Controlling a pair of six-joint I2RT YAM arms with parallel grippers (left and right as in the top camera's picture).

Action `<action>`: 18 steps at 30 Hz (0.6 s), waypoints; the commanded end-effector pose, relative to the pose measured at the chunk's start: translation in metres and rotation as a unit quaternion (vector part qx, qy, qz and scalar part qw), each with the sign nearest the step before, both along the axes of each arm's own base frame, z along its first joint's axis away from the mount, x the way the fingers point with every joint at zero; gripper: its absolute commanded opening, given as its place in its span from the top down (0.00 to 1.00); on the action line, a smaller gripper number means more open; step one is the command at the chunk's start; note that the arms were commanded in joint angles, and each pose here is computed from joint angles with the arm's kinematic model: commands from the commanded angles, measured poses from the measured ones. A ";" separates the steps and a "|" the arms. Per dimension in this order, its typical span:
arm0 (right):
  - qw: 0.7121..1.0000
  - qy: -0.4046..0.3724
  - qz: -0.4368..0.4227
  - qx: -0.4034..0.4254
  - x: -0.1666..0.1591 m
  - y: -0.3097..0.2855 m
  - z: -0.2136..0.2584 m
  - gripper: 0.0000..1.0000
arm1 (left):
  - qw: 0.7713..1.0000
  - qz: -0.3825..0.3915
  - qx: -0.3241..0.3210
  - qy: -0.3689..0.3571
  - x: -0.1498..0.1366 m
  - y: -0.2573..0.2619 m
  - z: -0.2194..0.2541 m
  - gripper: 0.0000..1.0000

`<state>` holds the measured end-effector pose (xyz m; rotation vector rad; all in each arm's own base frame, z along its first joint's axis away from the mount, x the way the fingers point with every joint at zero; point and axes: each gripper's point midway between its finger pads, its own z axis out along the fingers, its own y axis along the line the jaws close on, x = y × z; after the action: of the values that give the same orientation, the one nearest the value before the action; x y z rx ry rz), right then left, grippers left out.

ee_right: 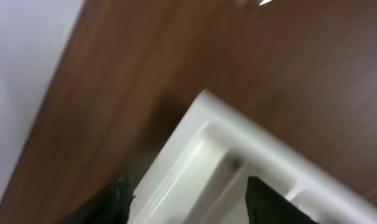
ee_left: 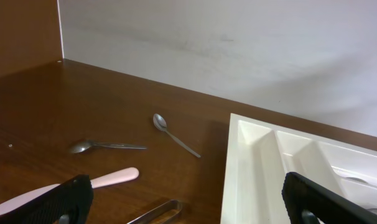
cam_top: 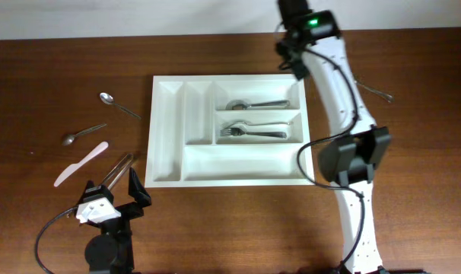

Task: Pack container
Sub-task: 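Move the right gripper back over the second silver spoon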

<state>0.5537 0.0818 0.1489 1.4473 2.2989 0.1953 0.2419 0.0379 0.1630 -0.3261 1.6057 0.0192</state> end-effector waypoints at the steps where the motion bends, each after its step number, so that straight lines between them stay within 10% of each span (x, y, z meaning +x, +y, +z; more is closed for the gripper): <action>1: 0.999 0.002 -0.039 -0.021 0.004 -0.056 0.002 0.34 | 1.000 -0.003 0.006 0.001 0.000 0.000 -0.002 0.01; 18: 0.983 -0.071 -0.162 0.054 0.035 -0.182 -0.001 0.07 | 1.000 -0.003 0.006 0.001 0.000 0.000 -0.002 0.01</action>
<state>0.5893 -0.1020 0.1589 1.7406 1.9006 0.2547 0.2419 0.0380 0.1630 -0.3264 1.6056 0.0195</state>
